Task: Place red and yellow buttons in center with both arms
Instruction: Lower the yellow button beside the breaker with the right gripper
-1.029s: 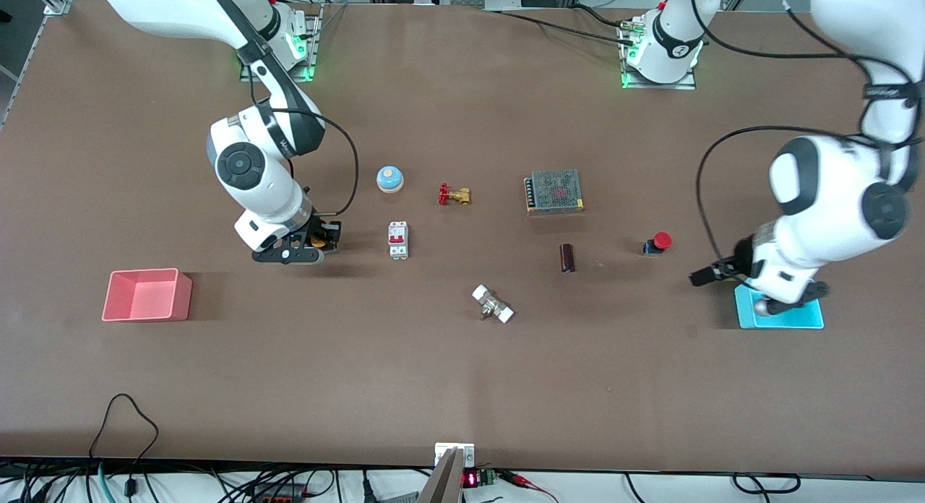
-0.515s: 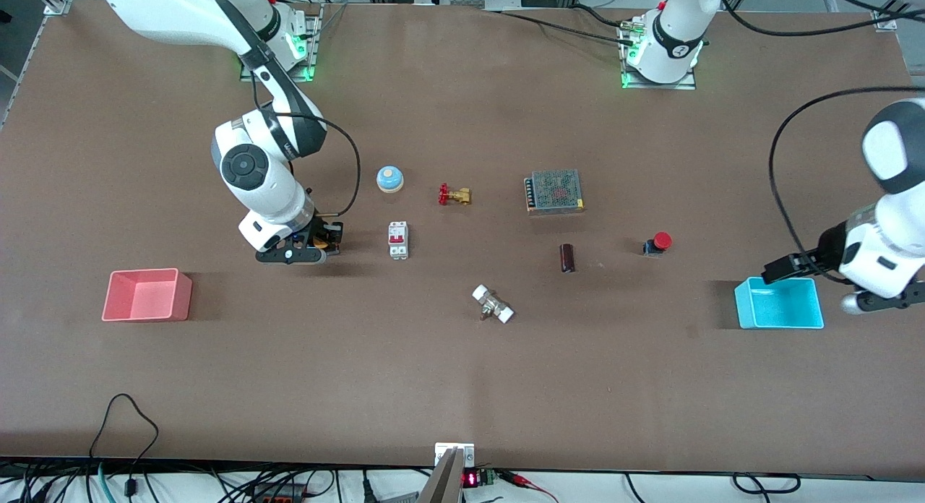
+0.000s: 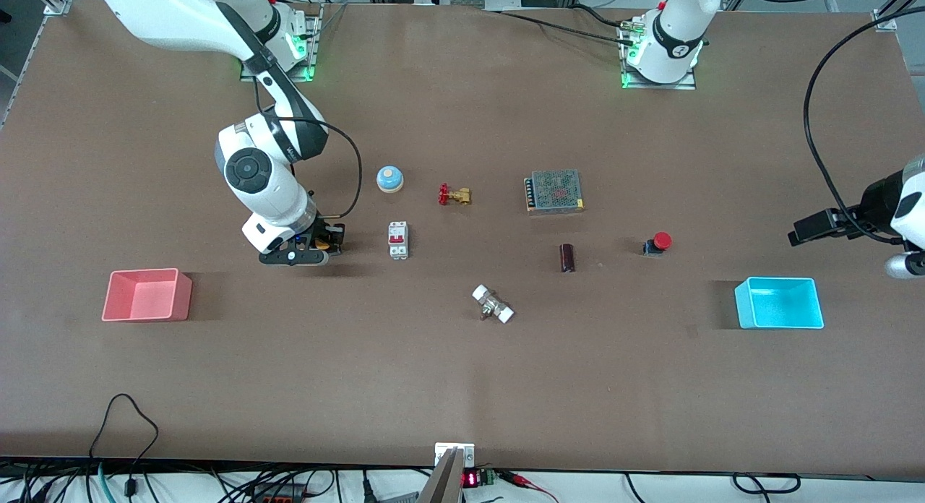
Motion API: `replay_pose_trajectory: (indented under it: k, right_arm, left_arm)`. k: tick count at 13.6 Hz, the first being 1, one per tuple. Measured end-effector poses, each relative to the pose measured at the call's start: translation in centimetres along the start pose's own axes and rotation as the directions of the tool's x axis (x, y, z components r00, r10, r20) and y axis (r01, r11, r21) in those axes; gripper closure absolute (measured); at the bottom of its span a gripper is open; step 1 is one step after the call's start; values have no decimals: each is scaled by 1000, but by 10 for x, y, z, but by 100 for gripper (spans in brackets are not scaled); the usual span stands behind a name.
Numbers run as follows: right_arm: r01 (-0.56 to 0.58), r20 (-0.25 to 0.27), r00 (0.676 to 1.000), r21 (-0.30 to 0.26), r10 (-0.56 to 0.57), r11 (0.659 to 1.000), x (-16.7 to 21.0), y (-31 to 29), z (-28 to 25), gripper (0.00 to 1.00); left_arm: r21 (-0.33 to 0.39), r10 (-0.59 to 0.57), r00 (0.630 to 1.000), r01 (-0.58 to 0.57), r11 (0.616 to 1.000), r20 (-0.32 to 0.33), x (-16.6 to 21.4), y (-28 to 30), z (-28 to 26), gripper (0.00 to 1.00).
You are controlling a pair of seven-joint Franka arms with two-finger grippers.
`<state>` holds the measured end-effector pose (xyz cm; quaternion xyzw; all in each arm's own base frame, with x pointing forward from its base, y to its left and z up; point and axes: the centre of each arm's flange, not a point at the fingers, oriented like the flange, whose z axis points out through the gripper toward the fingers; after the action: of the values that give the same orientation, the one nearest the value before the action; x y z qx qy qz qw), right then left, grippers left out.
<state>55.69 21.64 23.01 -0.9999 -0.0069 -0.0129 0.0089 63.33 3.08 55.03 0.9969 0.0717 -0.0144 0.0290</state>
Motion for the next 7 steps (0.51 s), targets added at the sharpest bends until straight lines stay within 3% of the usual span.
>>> replay_pose_trajectory:
  k: [7]
  right_arm:
    - [-2, 0, 1000, 1, 2, 1000, 0, 0, 1, 53]
  left_arm:
    - [0, -1, 1000, 1, 1000, -12, 1, -1, 1, 0]
